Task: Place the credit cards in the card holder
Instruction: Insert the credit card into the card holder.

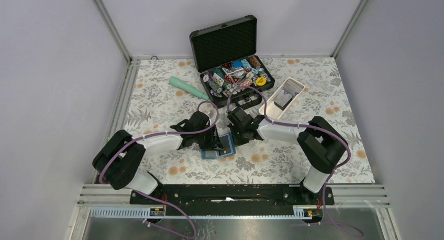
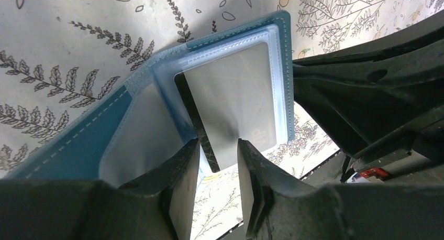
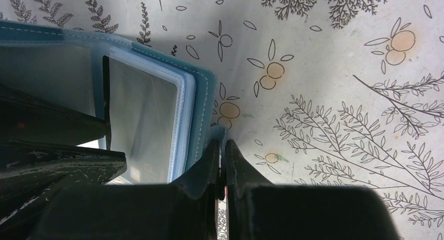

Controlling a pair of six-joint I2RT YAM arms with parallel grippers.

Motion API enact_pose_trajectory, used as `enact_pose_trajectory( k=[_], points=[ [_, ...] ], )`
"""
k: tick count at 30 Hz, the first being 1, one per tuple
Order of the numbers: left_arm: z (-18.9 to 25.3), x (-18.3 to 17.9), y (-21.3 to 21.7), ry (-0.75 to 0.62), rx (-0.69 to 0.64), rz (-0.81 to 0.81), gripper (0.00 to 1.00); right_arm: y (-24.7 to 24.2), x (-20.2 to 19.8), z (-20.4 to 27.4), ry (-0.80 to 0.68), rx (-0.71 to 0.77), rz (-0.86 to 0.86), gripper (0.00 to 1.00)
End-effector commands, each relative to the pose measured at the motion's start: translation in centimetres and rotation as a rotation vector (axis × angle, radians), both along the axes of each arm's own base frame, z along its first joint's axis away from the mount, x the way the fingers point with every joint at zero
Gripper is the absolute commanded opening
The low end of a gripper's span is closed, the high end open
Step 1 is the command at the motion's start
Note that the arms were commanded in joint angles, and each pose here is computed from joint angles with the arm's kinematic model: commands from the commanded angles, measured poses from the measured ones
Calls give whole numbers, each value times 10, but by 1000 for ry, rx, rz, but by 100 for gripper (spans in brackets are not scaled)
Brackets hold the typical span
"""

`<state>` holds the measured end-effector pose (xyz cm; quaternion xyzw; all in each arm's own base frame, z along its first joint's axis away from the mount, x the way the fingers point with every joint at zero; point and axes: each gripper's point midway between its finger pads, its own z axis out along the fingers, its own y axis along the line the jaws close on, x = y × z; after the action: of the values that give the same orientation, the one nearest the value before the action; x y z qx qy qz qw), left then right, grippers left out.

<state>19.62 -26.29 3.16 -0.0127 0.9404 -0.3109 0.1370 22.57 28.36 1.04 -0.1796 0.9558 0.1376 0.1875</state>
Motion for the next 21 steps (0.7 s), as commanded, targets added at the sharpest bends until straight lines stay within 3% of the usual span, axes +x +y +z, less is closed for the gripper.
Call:
enact_pose_trajectory(
  k=[1, 5, 9, 13, 16, 21],
  points=[
    [22, 17, -19, -80, -66, -9, 34, -15, -10, -9, 16, -74, 2, 0],
    [30, 20, -13, -118, -43, -2, 36, -23, -4, -1, -21, -106, -17, 0],
    [45, 23, -8, -172, -39, -4, 48, -31, 1, 6, -55, -138, -31, 1],
    [55, 23, 1, -207, -9, 6, 66, -33, 3, 12, -71, -139, -38, 20],
    [56, 22, 10, -220, 18, 22, 72, -34, 4, 18, -84, -137, -43, 39],
    [58, 21, 24, -251, 40, 67, 83, -35, 9, 34, -116, -112, -54, 57]
  ],
)
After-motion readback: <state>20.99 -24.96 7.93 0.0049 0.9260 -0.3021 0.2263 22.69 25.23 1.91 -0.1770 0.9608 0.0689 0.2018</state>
